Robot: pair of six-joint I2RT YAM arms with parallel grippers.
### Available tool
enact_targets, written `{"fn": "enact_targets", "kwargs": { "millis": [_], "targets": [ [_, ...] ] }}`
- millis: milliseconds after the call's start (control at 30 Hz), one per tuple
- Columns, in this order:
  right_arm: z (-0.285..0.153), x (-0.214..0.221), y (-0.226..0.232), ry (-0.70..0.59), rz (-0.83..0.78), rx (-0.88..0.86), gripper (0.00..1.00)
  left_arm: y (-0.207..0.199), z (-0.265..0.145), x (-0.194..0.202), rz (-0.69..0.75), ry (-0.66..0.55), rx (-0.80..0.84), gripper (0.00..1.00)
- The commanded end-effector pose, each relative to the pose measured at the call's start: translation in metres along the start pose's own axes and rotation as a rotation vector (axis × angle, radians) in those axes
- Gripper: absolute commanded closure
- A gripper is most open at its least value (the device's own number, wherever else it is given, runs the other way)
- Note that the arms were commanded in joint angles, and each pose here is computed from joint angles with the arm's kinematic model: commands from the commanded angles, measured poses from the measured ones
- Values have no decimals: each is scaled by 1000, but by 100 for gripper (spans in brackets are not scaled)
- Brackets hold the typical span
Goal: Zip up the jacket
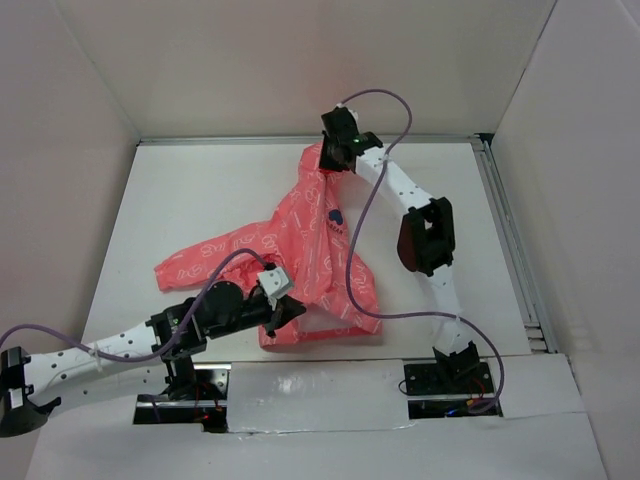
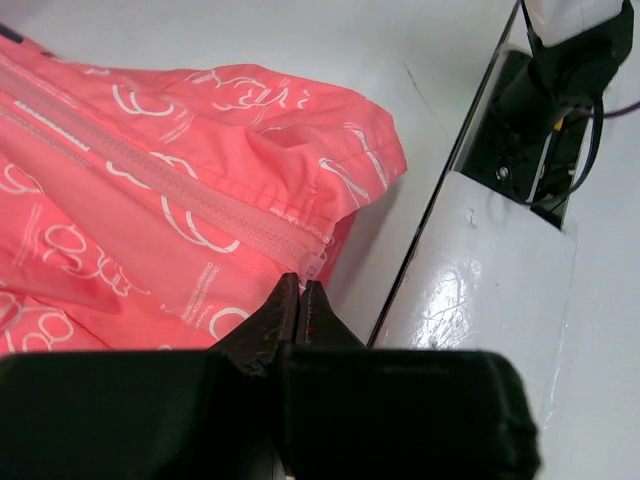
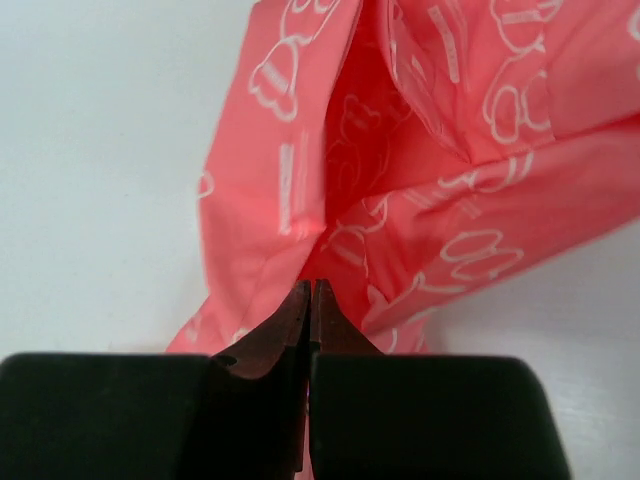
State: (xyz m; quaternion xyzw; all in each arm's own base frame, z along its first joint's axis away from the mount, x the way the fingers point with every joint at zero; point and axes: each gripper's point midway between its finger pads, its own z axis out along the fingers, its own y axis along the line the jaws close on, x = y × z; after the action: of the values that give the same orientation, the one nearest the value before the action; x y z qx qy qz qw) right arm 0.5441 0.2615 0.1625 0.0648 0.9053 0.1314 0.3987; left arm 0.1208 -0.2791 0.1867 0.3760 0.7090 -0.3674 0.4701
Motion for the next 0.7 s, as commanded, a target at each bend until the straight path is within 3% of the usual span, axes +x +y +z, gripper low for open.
{"fn": "enact_targets", "kwargs": {
  "millis": [0,133,167,200,233,267,300,367,400,433,500,600,667],
  "targets": [
    [4,-143,-29,-467,91,90,100,-88,-36,27,-197,148,436,100],
    [20,-144,-12,-469,29,-14,100,-83,-36,57,-264,245,396,100],
    [27,-127,-5,-433,-50,-48,100,-75,-31,61,-288,252,339,100],
    [10,-119,25,-398,-120,-178,100,-70,-28,61,-298,250,306,94],
    [4,-108,33,-369,-154,-218,97,-66,-24,61,-305,244,274,80],
    [9,-80,35,-293,-233,-247,87,-57,-18,56,-303,226,218,49],
    [-16,-70,60,-264,-277,-352,56,-53,-15,50,-305,213,191,22],
    [-20,-34,56,-159,-331,-364,35,-40,-7,35,-289,175,112,15],
    [-39,-34,62,-158,-342,-385,15,-31,-5,33,-297,172,64,10],
    [-39,-18,52,-117,-342,-363,12,-21,-1,21,-306,154,14,1],
    [-71,-24,50,-140,-319,-383,3,2,2,9,-348,132,-83,1],
    [-94,-4,8,-106,-212,-323,1,73,-1,-20,-473,60,-256,1],
    [-117,-12,-13,-141,-147,-291,1,97,1,-33,-541,54,-249,1]
  ]
}}
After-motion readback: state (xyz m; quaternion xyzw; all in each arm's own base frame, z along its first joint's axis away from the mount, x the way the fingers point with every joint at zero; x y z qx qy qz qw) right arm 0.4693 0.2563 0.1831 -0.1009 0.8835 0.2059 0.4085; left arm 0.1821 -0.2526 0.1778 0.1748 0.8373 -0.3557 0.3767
